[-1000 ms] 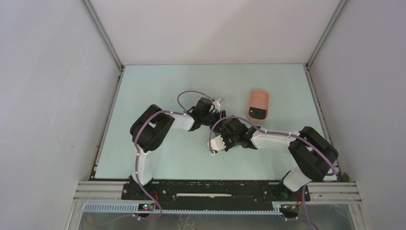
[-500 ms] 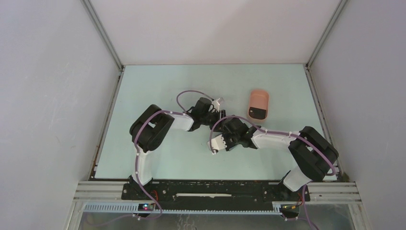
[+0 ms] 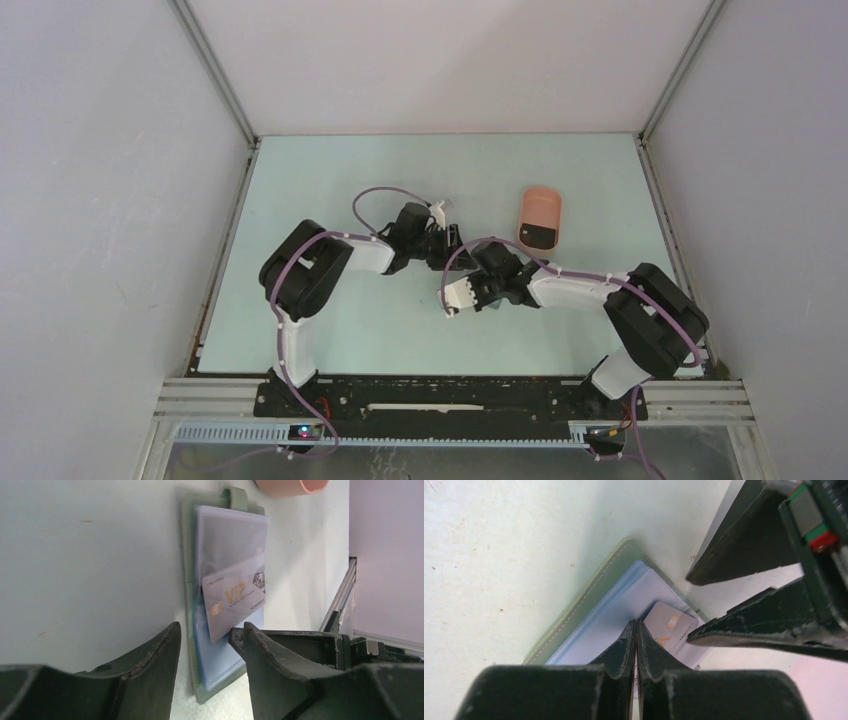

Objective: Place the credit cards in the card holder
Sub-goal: Insert the credit card into the card holder.

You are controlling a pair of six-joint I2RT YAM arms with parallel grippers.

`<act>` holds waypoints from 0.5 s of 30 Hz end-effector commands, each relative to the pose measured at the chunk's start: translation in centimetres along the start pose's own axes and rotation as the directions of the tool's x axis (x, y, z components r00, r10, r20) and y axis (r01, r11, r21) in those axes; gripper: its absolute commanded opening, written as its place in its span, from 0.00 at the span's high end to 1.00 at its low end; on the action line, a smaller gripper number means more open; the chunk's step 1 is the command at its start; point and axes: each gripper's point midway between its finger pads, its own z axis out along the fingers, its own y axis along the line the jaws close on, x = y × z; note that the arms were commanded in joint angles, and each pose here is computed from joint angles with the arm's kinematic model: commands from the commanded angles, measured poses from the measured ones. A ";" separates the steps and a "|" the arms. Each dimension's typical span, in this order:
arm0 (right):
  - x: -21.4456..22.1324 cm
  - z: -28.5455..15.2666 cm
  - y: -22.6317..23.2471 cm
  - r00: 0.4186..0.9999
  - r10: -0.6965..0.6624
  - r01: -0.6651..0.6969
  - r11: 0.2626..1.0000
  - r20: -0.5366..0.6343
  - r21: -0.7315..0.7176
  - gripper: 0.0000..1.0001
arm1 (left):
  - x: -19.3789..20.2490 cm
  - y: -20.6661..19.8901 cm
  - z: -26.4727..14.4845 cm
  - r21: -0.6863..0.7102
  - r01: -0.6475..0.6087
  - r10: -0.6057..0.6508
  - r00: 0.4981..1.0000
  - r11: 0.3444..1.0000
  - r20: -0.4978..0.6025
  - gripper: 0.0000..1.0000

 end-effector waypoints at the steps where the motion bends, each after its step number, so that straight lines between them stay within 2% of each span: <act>1: 0.1 -0.9 -0.1 1.000 0.024 -0.024 1.000 -0.001 0.015 0.91 | -0.4 2.4 -1.8 -0.113 0.003 0.004 0.998 0.994 0.060 0.44; 11: -1.6 -3.0 -1.4 0.985 0.116 -0.121 0.992 0.128 0.031 0.83 | -0.3 1.7 -4.9 -0.112 -0.022 0.041 0.985 0.993 0.169 0.45; 15: -2.0 -4.2 -2.1 0.964 0.193 -0.201 0.979 0.185 0.026 0.76 | -0.3 0.7 -6.4 -0.071 -0.053 0.068 0.969 0.996 0.236 0.47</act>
